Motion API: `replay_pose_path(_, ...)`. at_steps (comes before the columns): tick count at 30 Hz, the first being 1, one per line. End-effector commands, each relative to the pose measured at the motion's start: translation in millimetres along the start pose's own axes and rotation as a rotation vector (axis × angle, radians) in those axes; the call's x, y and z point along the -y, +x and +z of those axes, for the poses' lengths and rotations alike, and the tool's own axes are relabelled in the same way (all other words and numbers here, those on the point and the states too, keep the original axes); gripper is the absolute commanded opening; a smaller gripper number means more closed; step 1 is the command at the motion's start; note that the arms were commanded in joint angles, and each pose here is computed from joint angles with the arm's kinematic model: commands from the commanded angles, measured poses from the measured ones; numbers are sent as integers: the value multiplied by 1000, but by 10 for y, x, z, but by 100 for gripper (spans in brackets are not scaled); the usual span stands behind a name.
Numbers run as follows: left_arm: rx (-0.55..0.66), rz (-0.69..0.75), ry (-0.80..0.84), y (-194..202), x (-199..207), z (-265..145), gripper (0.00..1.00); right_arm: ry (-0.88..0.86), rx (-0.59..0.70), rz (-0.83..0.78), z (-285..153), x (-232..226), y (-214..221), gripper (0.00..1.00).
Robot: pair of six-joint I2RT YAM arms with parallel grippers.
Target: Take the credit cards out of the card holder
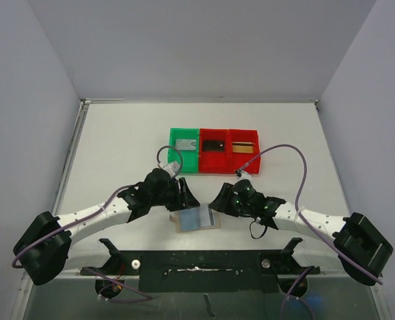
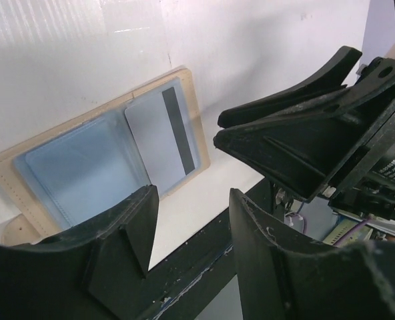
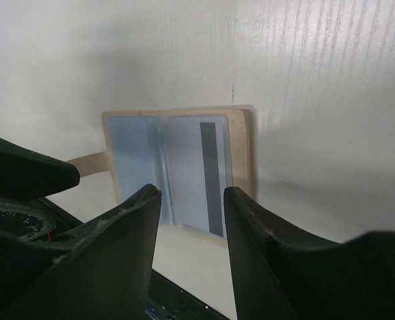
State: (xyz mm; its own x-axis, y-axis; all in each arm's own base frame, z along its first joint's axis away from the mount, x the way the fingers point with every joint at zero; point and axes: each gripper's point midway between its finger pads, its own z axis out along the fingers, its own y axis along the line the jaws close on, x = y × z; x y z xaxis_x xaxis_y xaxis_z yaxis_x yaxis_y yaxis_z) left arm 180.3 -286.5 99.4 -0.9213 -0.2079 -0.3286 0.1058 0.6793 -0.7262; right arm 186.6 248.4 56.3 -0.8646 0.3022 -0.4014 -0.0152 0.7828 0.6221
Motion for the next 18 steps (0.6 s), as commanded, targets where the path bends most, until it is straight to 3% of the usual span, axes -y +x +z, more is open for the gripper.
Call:
replay_pose_path(1,53,-9,66,-141,198,37,45,-36,1,-33,12,-227,-59,42)
replay_pose_path(8,16,-19,44,-66,120,108,43,-14,-55,-37,110,-171,62,34)
replay_pose_path(18,-59,-29,11,115,-18,264,42,72,-117,-13,236,55,227,31)
